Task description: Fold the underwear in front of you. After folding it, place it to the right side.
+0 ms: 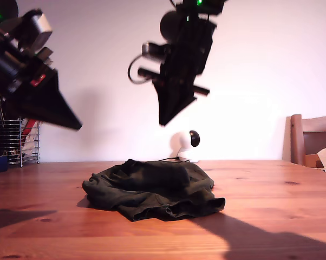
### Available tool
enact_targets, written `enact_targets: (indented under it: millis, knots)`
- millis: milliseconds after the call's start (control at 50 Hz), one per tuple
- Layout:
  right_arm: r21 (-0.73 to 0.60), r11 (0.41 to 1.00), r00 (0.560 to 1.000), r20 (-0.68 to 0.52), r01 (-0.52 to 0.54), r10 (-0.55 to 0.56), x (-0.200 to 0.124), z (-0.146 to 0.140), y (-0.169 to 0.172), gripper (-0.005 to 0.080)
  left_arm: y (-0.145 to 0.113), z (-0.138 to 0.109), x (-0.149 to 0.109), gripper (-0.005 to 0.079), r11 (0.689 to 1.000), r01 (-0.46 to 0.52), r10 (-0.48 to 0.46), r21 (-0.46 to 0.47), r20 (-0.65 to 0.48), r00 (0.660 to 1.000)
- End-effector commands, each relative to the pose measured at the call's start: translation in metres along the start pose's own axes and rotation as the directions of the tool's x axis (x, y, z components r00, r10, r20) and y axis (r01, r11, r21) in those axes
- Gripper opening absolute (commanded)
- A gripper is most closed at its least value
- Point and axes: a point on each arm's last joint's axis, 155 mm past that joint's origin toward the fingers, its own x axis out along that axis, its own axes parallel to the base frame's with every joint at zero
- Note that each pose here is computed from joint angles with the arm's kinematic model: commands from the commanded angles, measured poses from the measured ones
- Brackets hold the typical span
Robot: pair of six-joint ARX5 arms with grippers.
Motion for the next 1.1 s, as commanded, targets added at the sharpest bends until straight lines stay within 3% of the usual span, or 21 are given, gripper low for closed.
enact_targets:
  millis: [0, 80, 220, 300, 340, 420, 620, 700, 740, 760, 780, 840, 880, 900, 920, 960, 1080]
  knots:
    - [-0.012, 1.000, 1.000, 0.005, -0.003, 0.003, 0.000, 0.003, 0.005, -0.0013, 0.001, 0.002, 0.004, -0.0023, 1.000, 0.001, -0.001, 0.016, 0.009, 1.000]
    - [-0.005, 1.000, 1.000, -0.015, -0.006, 0.006, 0.000, -0.002, 0.006, -0.0013, 0.003, 0.002, 0.007, -0.0020, 1.000, 0.000, -0.001, 0.016, 0.010, 1.000]
    - [-0.007, 1.000, 1.000, -0.018, -0.007, 0.006, 0.001, -0.003, 0.006, 0.0009, 0.010, -0.001, 0.023, 0.0061, 1.000, 0.003, -0.004, 0.021, 0.016, 1.000]
    - [-0.016, 1.000, 1.000, -0.023, -0.007, 0.006, 0.001, -0.004, 0.005, 0.0106, 0.013, -0.005, 0.035, 0.0141, 1.000, 0.016, -0.016, 0.022, 0.014, 1.000]
    - [-0.026, 1.000, 1.000, -0.028, -0.007, 0.006, 0.002, -0.005, 0.005, 0.0196, 0.015, -0.009, 0.041, 0.0187, 1.000, 0.018, -0.018, 0.020, 0.008, 1.000]
    - [-0.035, 0.999, 0.999, -0.040, -0.010, 0.008, 0.008, -0.008, 0.004, 0.0298, 0.017, -0.012, 0.050, 0.0224, 1.000, 0.022, -0.022, 0.021, 0.004, 1.000]
    - [-0.055, 0.997, 0.989, -0.145, -0.045, 0.036, 0.041, -0.034, 0.004, 0.0302, 0.022, 0.004, 0.067, 0.0224, 0.997, 0.032, -0.037, 0.069, 0.073, 0.997]
    - [-0.059, 0.997, 0.983, -0.179, -0.056, 0.045, 0.053, -0.043, 0.004, 0.0302, 0.022, 0.015, 0.071, 0.0225, 0.989, 0.029, -0.046, 0.146, 0.112, 0.993]
    - [-0.069, 0.996, 0.980, -0.192, -0.063, 0.049, 0.059, -0.047, 0.004, 0.0302, 0.018, 0.019, 0.073, 0.0227, 0.960, 0.023, -0.061, 0.280, 0.126, 0.990]
    - [-0.068, 0.996, 0.979, -0.197, -0.065, 0.050, 0.060, -0.048, 0.003, 0.0302, 0.016, 0.020, 0.074, 0.0230, 0.958, 0.030, -0.070, 0.285, 0.130, 0.989]
    - [-0.067, 0.996, 0.978, -0.201, -0.065, 0.051, 0.063, -0.049, 0.003, 0.0302, 0.014, 0.020, 0.075, 0.0234, 0.918, 0.021, -0.080, 0.396, 0.132, 0.988]
    - [-0.061, 0.996, 0.977, -0.208, -0.066, 0.052, 0.065, -0.051, 0.001, 0.0302, 0.007, 0.020, 0.080, 0.0253, 0.838, 0.026, -0.118, 0.545, 0.134, 0.984]
    - [-0.060, 0.996, 0.977, -0.208, -0.065, 0.051, 0.066, -0.052, 0.000, 0.0302, 0.001, 0.017, 0.084, 0.0270, 0.805, 0.042, -0.143, 0.592, 0.125, 0.982]
    - [-0.059, 0.996, 0.977, -0.207, -0.064, 0.051, 0.066, -0.051, 0.000, 0.0302, -0.001, 0.016, 0.086, 0.0274, 0.804, 0.052, -0.153, 0.593, 0.120, 0.981]
    - [-0.059, 0.996, 0.977, -0.206, -0.064, 0.051, 0.066, -0.051, 0.000, 0.0302, -0.003, 0.014, 0.088, 0.0274, 0.767, 0.050, -0.159, 0.639, 0.115, 0.980]
    - [-0.057, 0.996, 0.977, -0.205, -0.063, 0.050, 0.066, -0.051, -0.002, 0.0302, -0.006, 0.011, 0.092, 0.0274, 0.730, 0.057, -0.175, 0.681, 0.106, 0.979]
    - [-0.028, 0.996, 0.977, -0.198, -0.081, 0.074, 0.064, -0.051, -0.007, 0.0303, -0.011, 0.004, 0.109, 0.0275, 0.681, 0.086, -0.201, 0.728, 0.073, 0.977]
